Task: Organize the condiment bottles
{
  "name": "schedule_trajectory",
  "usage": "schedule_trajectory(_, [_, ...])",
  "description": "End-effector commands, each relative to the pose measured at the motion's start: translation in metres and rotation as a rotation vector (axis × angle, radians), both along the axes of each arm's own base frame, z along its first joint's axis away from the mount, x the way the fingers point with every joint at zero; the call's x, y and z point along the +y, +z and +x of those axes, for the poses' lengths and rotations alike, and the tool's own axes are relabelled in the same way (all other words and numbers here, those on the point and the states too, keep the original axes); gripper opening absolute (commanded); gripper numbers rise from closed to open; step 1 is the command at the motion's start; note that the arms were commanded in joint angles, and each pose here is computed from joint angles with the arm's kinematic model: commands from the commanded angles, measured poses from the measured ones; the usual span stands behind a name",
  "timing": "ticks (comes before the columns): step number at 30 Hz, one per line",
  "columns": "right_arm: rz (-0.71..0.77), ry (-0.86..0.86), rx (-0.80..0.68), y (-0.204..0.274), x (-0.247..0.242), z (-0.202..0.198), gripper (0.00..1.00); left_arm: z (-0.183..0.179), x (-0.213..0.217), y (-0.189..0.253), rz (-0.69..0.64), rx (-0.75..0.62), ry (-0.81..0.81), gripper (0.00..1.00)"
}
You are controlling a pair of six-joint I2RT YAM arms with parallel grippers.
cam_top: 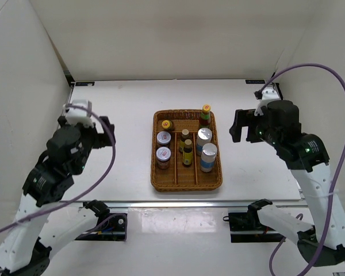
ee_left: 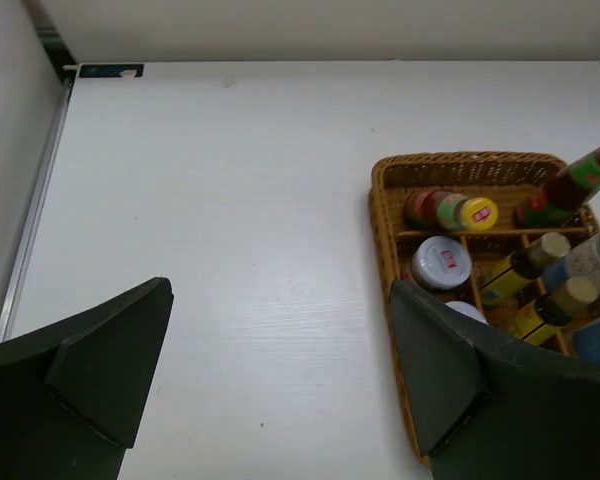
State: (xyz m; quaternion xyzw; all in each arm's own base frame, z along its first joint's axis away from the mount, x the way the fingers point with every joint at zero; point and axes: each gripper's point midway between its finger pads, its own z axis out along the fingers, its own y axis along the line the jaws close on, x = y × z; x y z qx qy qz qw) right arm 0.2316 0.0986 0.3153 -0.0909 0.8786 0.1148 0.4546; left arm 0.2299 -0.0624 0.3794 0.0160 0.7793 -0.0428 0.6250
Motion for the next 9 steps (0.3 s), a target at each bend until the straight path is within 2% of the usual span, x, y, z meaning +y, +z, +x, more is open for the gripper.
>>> schedule_trajectory(1, [-0.004, -0.039, -0.068, 0.010, -0.009, 0.003, 1.00, -0.019, 0.026, -0.015, -0.002, -0.015, 0.073, 1.00])
schedule_trajectory(6, [-0.049, -0.085, -0.044, -0.012, -0.021, 0.000, 1.00, -0.028, 0.045, -0.048, 0.081, 0.006, 0.121, 1.00])
schedule_trajectory(9, [-0.048, -0.148, -0.110, -0.008, -0.035, -0.006, 1.00, -0.032, 0.045, -0.069, 0.085, 0.026, 0.109, 1.00])
